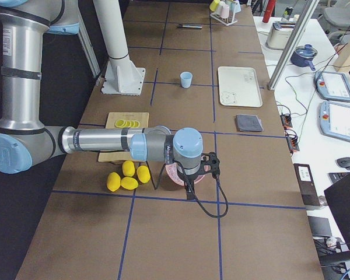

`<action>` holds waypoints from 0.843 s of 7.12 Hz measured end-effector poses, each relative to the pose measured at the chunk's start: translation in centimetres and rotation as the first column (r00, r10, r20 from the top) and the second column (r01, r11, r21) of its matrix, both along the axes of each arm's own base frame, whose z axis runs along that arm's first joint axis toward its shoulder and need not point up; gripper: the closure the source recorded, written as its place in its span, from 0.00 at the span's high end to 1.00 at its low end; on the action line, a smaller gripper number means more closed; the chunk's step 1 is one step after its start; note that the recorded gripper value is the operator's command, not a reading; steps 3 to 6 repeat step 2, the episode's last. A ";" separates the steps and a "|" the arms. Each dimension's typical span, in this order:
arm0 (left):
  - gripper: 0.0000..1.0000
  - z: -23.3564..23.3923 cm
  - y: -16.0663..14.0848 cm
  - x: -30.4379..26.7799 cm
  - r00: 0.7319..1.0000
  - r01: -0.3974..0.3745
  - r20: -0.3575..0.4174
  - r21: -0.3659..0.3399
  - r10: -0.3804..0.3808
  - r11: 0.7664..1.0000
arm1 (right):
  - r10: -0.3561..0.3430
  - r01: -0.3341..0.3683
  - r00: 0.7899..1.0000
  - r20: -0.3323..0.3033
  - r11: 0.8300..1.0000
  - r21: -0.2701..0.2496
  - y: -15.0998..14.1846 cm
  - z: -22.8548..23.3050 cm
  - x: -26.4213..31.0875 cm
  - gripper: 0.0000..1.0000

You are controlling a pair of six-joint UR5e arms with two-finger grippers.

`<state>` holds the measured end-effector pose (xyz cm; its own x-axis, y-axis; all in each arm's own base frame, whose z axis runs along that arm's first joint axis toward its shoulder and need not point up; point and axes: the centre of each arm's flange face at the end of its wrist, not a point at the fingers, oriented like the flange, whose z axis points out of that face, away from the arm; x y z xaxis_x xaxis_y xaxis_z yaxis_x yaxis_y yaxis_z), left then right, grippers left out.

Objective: Mash ice and strawberries in cup

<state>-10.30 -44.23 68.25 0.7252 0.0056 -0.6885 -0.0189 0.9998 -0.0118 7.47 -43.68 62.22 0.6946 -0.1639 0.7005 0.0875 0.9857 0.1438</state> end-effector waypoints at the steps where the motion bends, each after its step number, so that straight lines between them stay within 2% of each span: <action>1: 1.00 -0.1 -0.1 -0.3 0.999 -0.005 0.043 0.005 0.004 1.000 | -0.023 0.023 1.000 0.000 1.000 -0.003 -0.2 0.2 -0.9 1.00; 6: 1.00 -0.2 -0.1 -0.4 0.998 -0.008 0.060 0.008 0.007 1.000 | -0.033 0.033 0.999 -0.001 0.999 -0.007 -0.3 0.5 -1.3 1.00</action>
